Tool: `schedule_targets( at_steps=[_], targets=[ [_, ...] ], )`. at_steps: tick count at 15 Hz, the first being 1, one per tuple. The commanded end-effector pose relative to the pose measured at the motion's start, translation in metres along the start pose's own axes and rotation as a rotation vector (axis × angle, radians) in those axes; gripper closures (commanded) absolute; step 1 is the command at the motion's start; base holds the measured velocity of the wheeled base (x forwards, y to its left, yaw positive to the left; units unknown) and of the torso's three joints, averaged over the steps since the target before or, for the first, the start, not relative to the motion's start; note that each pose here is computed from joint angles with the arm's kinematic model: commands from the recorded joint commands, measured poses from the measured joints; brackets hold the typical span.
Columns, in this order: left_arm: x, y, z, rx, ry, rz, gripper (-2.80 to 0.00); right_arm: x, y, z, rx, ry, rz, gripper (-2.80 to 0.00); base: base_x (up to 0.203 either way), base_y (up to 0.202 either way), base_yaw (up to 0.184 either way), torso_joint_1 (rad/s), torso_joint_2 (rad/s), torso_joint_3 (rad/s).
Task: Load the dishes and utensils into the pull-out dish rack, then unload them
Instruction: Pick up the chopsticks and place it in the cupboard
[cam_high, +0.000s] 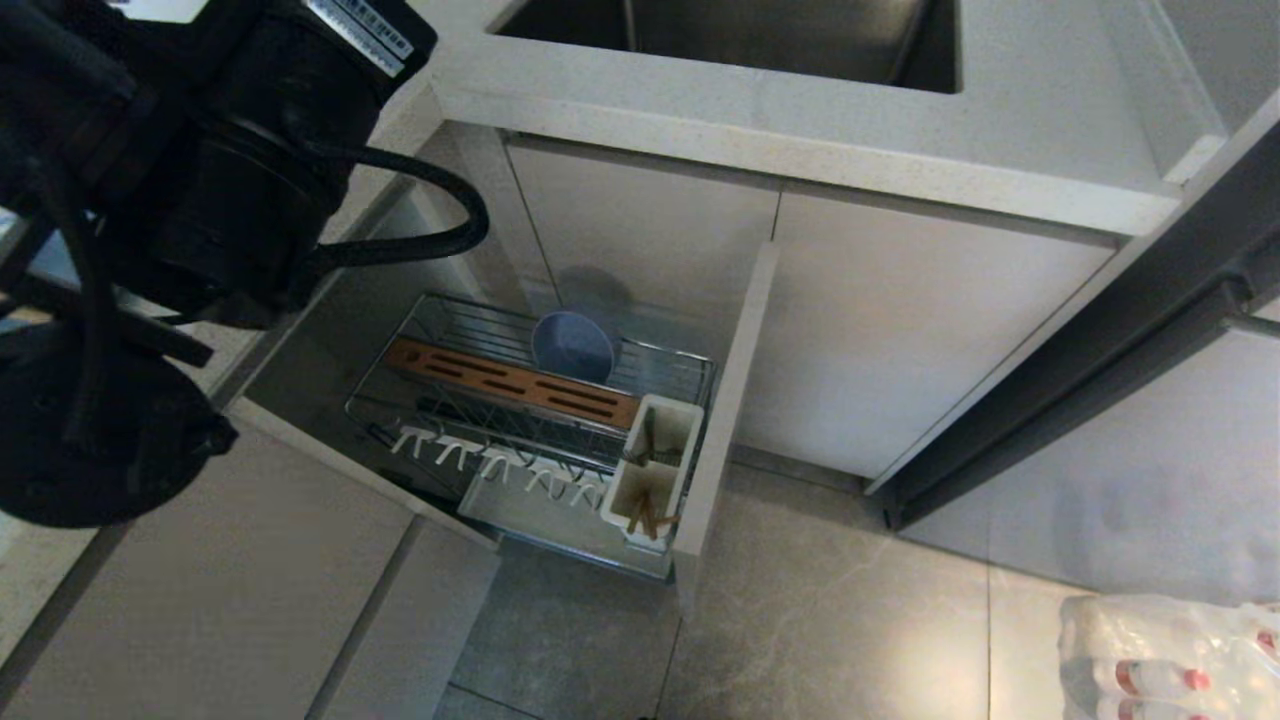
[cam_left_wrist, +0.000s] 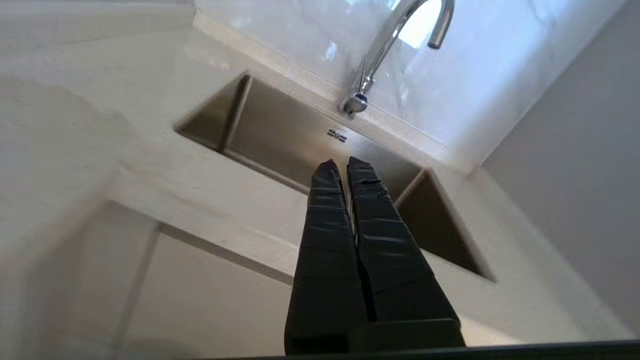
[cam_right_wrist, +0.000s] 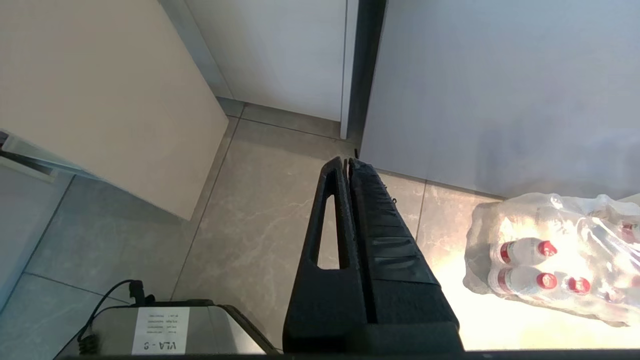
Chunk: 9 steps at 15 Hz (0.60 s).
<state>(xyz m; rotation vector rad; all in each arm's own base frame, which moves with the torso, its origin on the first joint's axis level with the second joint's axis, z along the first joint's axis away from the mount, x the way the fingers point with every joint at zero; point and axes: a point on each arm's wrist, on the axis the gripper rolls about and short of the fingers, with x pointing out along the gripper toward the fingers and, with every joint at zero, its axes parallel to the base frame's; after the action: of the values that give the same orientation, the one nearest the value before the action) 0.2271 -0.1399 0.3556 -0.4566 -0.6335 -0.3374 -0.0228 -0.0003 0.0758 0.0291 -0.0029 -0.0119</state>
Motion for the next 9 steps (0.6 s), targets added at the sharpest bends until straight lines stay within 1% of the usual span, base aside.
schedule_targets(
  at_steps=[1, 3, 5, 8, 9],
  targets=[
    [-0.003, 0.007, 0.017, 0.017, -0.035, -0.014, 0.0, 0.0, 0.0, 0.0, 0.0, 0.001, 0.0, 0.0, 0.0, 0.0, 0.0, 0.0, 0.0, 0.0],
    [-0.007, 0.005, 0.036, 0.014, -0.068, -0.059, 0.0, 0.0, 0.0, 0.0, 0.0, 0.001, 0.0, 0.0, 0.0, 0.0, 0.0, 0.0, 0.0, 0.0],
    [-0.015, 0.005, 0.046, 0.02, -0.068, -0.08, 0.0, 0.0, 0.0, 0.0, 0.0, 0.001, 0.0, 0.0, 0.0, 0.0, 0.0, 0.0, 0.0, 0.0],
    [-0.025, 0.007, 0.049, 0.043, -0.047, -0.102, 0.0, 0.0, 0.0, 0.0, 0.0, 0.001, 0.0, 0.0, 0.0, 0.0, 0.0, 0.0, 0.0, 0.0],
    [-0.025, 0.006, 0.053, 0.059, -0.055, -0.106, 0.0, 0.0, 0.0, 0.0, 0.0, 0.001, 0.0, 0.0, 0.0, 0.0, 0.0, 0.0, 0.0, 0.0]
  ],
)
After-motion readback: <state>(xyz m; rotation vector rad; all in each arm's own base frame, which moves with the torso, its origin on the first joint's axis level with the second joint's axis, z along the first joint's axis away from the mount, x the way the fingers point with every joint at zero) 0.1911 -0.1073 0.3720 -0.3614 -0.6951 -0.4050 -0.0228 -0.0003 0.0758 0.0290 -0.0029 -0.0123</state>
